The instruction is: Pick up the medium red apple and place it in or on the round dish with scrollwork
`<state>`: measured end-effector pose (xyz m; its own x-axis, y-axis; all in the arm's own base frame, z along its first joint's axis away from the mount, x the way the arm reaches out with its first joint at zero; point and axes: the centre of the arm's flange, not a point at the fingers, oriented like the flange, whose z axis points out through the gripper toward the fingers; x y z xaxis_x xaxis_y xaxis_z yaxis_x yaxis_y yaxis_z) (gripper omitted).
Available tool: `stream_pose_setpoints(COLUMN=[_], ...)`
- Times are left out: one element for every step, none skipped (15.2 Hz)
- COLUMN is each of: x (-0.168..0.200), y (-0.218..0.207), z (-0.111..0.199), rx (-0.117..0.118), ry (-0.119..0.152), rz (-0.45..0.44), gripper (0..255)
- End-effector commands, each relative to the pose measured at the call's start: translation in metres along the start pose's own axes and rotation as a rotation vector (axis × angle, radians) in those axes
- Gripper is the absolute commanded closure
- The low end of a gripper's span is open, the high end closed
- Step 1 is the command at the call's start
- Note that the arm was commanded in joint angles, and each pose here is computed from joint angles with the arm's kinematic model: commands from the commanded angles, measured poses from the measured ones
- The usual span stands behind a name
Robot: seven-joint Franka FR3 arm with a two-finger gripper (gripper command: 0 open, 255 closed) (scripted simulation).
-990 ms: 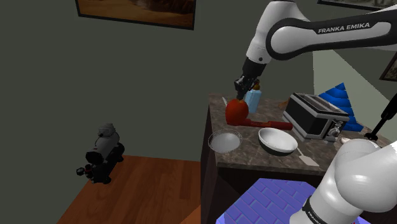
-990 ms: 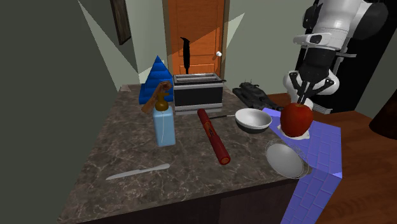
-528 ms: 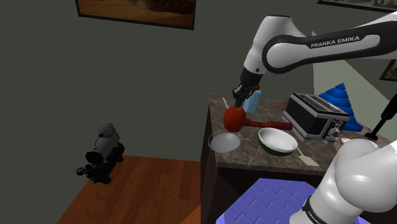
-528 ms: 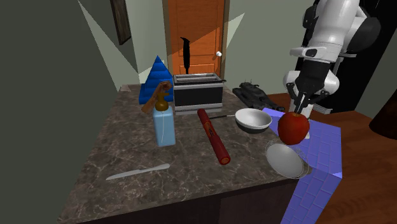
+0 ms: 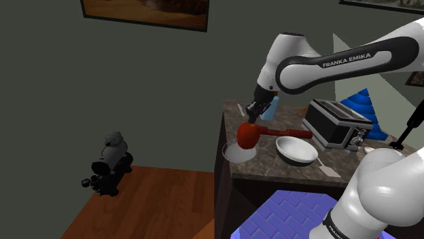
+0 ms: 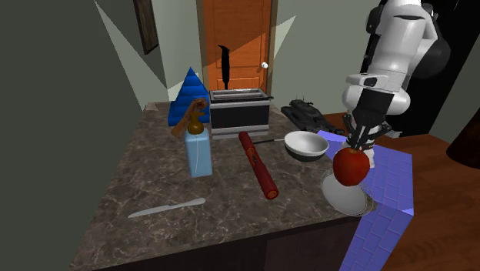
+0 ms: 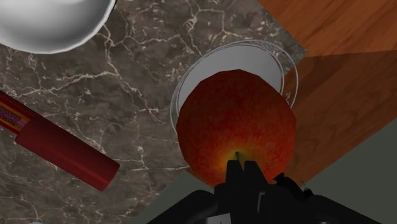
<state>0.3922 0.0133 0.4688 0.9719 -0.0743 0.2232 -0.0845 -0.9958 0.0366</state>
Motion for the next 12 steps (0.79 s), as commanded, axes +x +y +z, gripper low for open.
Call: stream_pose_setpoints(x=[-0.0035,-0.0044,-0.0045,-0.0044,-0.0044,-0.0044,-0.0044,-0.0044,-0.0044,-0.0044,-0.0044,-0.0044], y=[-0.0013,-0.0015,-0.0015,-0.0015,-0.0015,-0.0015,-0.0015,-0.0015,-0.0015,-0.0015,-0.0015,-0.0015], z=[0.0096,0.0136,0.0136,0.0136,0.0136,0.0136,0.0136,0.0136,0.0136,0.0136,0.0136,0.0136], rx=[0.000,0.000,0.000,0.000,0.000,0.000,0.000,0.000,0.000,0.000,0.000,0.000], ry=[0.001,0.001,0.001,0.001,0.001,0.001,0.001,0.001,0.001,0.001,0.001,0.001], rz=[0.000,0.000,0.000,0.000,0.000,0.000,0.000,0.000,0.000,0.000,0.000,0.000], gripper=[255,255,255,255,255,255,255,255,255,255,0,0])
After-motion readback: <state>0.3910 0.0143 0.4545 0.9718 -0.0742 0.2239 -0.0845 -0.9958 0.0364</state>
